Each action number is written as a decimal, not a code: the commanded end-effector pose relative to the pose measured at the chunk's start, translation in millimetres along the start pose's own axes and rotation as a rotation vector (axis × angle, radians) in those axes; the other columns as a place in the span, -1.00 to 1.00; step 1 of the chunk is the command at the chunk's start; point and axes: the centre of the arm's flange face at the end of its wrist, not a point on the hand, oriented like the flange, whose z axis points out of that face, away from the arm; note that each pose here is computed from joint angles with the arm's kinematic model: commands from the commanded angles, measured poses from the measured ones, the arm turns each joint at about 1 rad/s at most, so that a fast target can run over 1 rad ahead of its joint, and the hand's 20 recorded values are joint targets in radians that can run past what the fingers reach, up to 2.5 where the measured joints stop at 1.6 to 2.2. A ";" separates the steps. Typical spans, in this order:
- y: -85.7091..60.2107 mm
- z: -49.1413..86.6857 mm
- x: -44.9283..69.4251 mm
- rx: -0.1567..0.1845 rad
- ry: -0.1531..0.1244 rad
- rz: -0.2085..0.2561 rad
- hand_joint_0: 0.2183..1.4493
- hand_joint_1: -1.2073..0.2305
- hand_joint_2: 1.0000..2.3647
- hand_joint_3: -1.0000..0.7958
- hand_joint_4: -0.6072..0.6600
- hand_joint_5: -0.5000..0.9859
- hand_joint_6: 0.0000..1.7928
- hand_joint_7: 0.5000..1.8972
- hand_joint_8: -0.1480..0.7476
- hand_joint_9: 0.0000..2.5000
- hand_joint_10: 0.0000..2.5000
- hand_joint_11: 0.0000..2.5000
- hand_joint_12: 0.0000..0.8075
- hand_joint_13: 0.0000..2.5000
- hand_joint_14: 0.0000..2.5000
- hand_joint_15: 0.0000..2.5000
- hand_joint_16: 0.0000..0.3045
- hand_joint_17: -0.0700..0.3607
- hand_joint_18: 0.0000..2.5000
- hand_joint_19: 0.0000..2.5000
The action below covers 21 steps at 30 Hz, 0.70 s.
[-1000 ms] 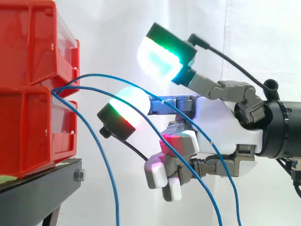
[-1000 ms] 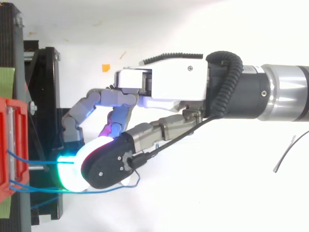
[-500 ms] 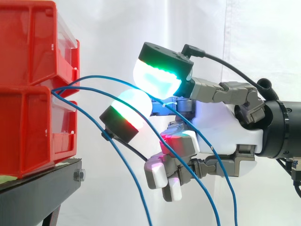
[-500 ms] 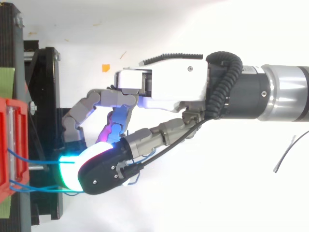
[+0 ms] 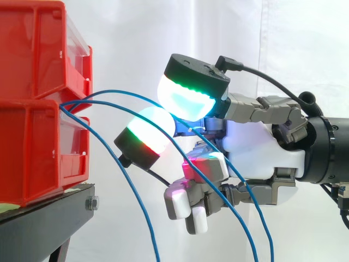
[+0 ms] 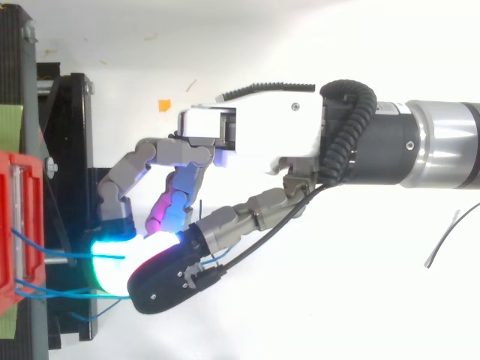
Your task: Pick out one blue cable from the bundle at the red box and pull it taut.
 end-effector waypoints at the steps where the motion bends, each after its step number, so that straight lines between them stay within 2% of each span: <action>1: -0.1 0.0 0.1 0.000 0.000 0.002 -0.38 -0.34 -0.98 -0.17 0.02 -0.49 0.05 -0.52 0.01 -0.02 -0.98 -0.29 -0.16 -0.22 -0.98 -0.56 -0.68 -0.17 -0.32 -0.45; 8: -0.7 -0.7 0.1 0.006 0.001 0.000 -0.35 -0.32 -0.98 -0.19 -0.01 -0.50 0.05 -0.48 0.01 -0.02 -0.98 -0.28 -0.16 -0.23 -0.98 -0.56 -0.69 -0.18 -0.32 -0.46; 10: -0.8 -0.8 0.1 0.008 0.001 -0.001 -0.34 -0.31 -0.98 -0.24 0.00 -0.50 0.06 -0.55 0.01 -0.03 -0.98 -0.28 -0.16 -0.23 -0.98 -0.56 -0.69 -0.18 -0.32 -0.45; 11: -0.8 -0.8 0.1 0.008 0.001 -0.001 -0.37 -0.29 -0.99 -0.34 0.03 -0.50 0.07 -0.61 -0.01 -0.03 -0.98 -0.28 -0.17 -0.23 -0.98 -0.56 -0.69 -0.18 -0.32 -0.46; 12: -1.0 -1.0 0.1 0.009 0.001 -0.001 -0.39 -0.23 -1.00 -0.44 0.04 -0.49 0.06 -0.65 0.00 -0.02 -0.97 -0.28 -0.17 -0.23 -0.98 -0.57 -0.68 -0.17 -0.32 -0.45; 13: -1.0 -1.0 0.1 0.009 0.001 -0.001 -0.41 -0.20 -1.00 -0.44 0.04 -0.49 0.06 -0.65 0.00 -0.02 -0.98 -0.28 -0.17 -0.23 -0.98 -0.57 -0.68 -0.17 -0.32 -0.45; 15: -1.0 -1.0 0.1 0.009 0.001 -0.001 -0.46 0.07 -1.00 -0.44 0.03 -0.48 0.05 -0.63 0.01 0.01 -0.98 -0.29 -0.17 -0.22 -0.98 -0.56 -0.68 -0.17 -0.32 -0.44; 17: -1.0 -1.0 0.1 0.009 0.001 -0.001 -0.45 0.24 -1.00 -0.44 0.01 -0.47 0.03 -0.58 -0.01 0.02 -0.98 -0.31 -0.17 -0.22 -0.98 -0.56 -0.68 -0.17 -0.33 -0.43; 19: -1.0 -1.0 0.1 0.009 0.001 -0.001 -0.43 0.28 -1.00 -0.44 -0.01 -0.47 0.02 -0.55 -0.01 0.04 -0.98 -0.30 -0.18 -0.22 -0.98 -0.56 -0.69 -0.18 -0.33 -0.42; 21: -1.1 -1.1 -1.1 0.010 0.000 -0.001 -0.40 0.24 -1.00 -0.44 -0.01 -0.45 0.01 -0.52 0.00 0.05 -0.98 -0.31 -0.19 -0.22 -0.98 -0.56 -0.69 -0.19 -0.34 -0.41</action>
